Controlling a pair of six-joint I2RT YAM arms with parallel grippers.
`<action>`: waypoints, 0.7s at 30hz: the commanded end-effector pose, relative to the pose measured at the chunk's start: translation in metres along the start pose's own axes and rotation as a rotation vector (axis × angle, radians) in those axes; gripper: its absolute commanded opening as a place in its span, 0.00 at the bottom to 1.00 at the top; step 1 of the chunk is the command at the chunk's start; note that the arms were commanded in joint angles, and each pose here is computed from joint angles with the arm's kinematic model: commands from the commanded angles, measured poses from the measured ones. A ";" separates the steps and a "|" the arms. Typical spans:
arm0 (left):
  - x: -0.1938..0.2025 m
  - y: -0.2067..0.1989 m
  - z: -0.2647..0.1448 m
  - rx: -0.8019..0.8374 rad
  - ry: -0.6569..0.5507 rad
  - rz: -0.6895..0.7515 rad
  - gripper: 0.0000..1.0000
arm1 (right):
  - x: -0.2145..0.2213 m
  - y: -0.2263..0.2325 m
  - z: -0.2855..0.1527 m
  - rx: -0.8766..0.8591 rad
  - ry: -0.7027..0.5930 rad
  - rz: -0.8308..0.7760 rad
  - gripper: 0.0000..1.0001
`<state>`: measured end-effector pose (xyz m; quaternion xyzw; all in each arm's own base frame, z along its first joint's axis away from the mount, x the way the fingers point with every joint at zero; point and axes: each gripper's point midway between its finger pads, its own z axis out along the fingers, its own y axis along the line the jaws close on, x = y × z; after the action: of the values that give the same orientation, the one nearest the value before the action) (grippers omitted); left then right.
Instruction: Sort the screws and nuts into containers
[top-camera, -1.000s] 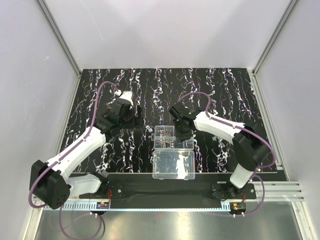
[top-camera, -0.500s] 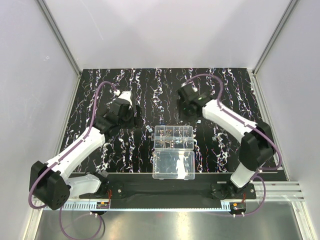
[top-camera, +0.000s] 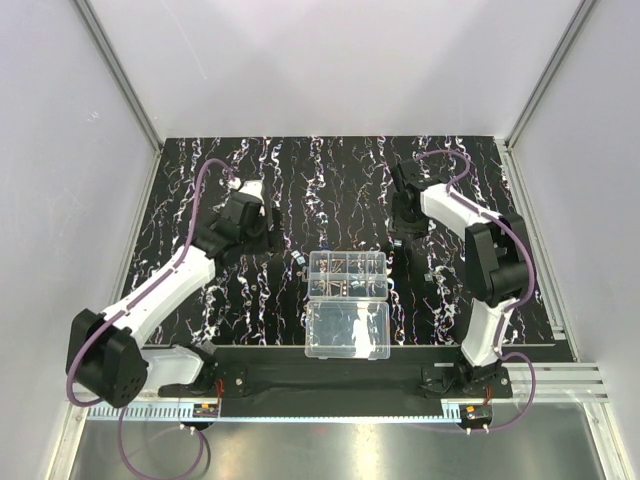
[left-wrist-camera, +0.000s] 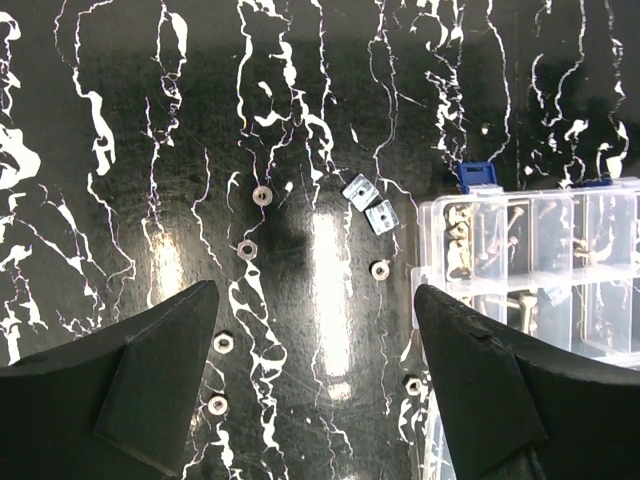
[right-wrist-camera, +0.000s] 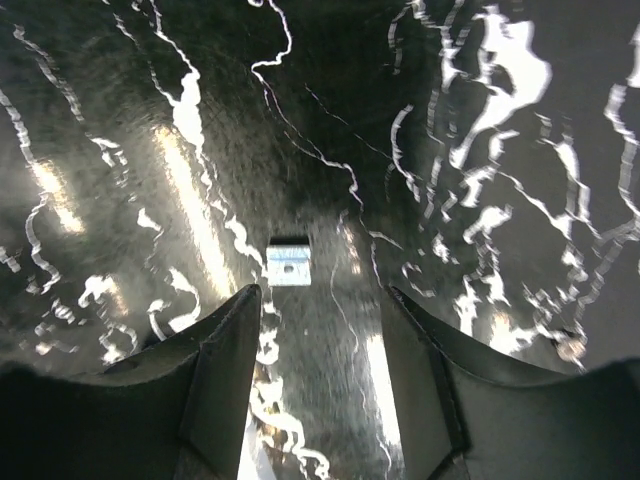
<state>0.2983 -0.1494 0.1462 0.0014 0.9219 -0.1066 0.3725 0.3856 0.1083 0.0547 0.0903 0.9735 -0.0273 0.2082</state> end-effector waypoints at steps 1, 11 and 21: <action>-0.033 -0.011 -0.001 0.033 -0.081 -0.009 0.86 | -0.015 0.012 0.009 -0.051 -0.038 -0.013 0.59; -0.039 -0.009 0.004 0.024 -0.073 -0.009 0.91 | -0.002 0.015 0.037 -0.034 0.022 -0.016 0.57; -0.043 -0.005 0.002 0.013 -0.083 -0.019 0.97 | 0.014 0.013 0.041 -0.035 0.061 0.006 0.45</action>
<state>0.3166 -0.1486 0.1524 -0.0072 0.9200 -0.1048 0.3775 0.3914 0.1190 0.0139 0.0821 0.9803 -0.0135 0.1790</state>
